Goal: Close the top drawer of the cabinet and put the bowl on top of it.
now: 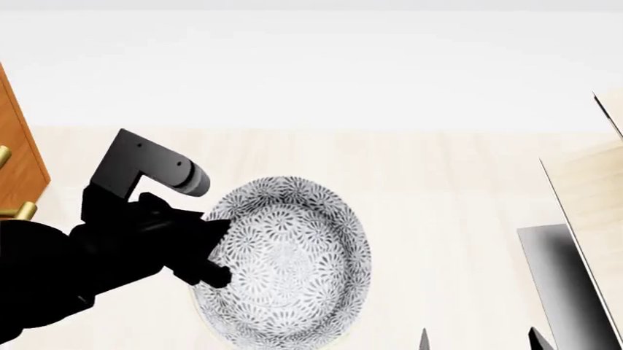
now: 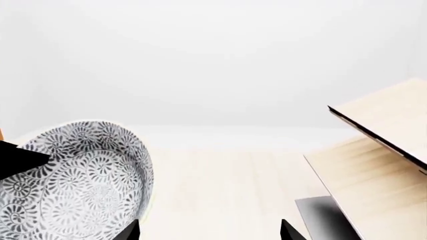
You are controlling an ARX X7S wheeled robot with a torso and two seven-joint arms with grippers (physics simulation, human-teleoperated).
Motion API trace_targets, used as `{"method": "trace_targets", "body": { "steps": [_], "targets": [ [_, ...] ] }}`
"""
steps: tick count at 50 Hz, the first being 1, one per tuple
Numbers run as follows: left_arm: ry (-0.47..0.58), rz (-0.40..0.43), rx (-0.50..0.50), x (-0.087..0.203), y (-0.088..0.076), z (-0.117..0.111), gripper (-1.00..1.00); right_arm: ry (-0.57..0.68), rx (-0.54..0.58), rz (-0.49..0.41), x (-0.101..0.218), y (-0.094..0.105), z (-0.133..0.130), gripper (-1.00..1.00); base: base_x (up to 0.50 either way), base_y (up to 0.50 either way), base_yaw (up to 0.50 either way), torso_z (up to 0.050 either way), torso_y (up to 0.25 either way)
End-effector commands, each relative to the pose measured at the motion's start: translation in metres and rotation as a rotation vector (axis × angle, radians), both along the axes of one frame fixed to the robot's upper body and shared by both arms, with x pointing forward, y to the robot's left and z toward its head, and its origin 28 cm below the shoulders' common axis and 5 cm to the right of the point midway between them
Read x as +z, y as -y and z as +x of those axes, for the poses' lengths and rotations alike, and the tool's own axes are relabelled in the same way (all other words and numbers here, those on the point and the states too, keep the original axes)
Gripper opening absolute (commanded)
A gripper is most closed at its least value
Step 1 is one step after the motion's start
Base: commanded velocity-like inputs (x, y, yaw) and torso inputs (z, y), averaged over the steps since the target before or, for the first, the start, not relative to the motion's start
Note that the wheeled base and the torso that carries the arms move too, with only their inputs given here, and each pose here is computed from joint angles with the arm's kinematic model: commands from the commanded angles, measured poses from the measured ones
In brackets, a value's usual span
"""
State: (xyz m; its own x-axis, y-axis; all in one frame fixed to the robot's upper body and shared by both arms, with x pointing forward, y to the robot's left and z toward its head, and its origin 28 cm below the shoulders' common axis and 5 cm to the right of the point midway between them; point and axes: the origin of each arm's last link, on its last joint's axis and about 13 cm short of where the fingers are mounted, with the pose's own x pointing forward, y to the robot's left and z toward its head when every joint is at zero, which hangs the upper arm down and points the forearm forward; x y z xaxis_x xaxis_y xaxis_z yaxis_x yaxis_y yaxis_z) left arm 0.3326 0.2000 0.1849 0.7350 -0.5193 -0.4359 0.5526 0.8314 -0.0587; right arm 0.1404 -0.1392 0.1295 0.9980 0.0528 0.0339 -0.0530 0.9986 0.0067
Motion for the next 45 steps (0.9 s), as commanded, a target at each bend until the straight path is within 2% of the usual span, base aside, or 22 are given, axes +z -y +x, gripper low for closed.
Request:
{"method": "trace_targets", "body": {
  "steps": [1, 7, 14, 40, 45],
  "targets": [
    [0.051, -0.046, 0.037, 0.021, -0.009, -0.003, -1.00, 0.005, 0.003, -0.006, 0.002, 0.000, -0.002, 1.00, 0.00, 0.00, 0.00, 0.000, 0.000],
    [0.078, -0.065, 0.049, 0.030, -0.014, -0.006, -1.00, 0.007, 0.001, -0.003, 0.002, 0.000, -0.004, 1.00, 0.00, 0.00, 0.00, 0.000, 0.000],
    [0.113, -0.040, 0.072, 0.038, -0.018, -0.008, -1.00, 0.009, -0.002, -0.002, 0.001, 0.001, -0.005, 1.00, 0.00, 0.00, 0.00, 0.000, 0.000],
    [0.225, -0.100, 0.200, 0.077, -0.035, -0.008, -1.00, 0.013, 0.001, -0.005, 0.004, 0.001, -0.005, 1.00, 0.00, 0.00, 0.00, 0.000, 0.000],
    [0.250, -0.112, 0.216, 0.092, -0.039, -0.011, -1.00, 0.016, 0.001, -0.007, 0.004, 0.001, -0.005, 1.00, 0.00, 0.00, 0.00, 0.000, 0.000]
  ]
}}
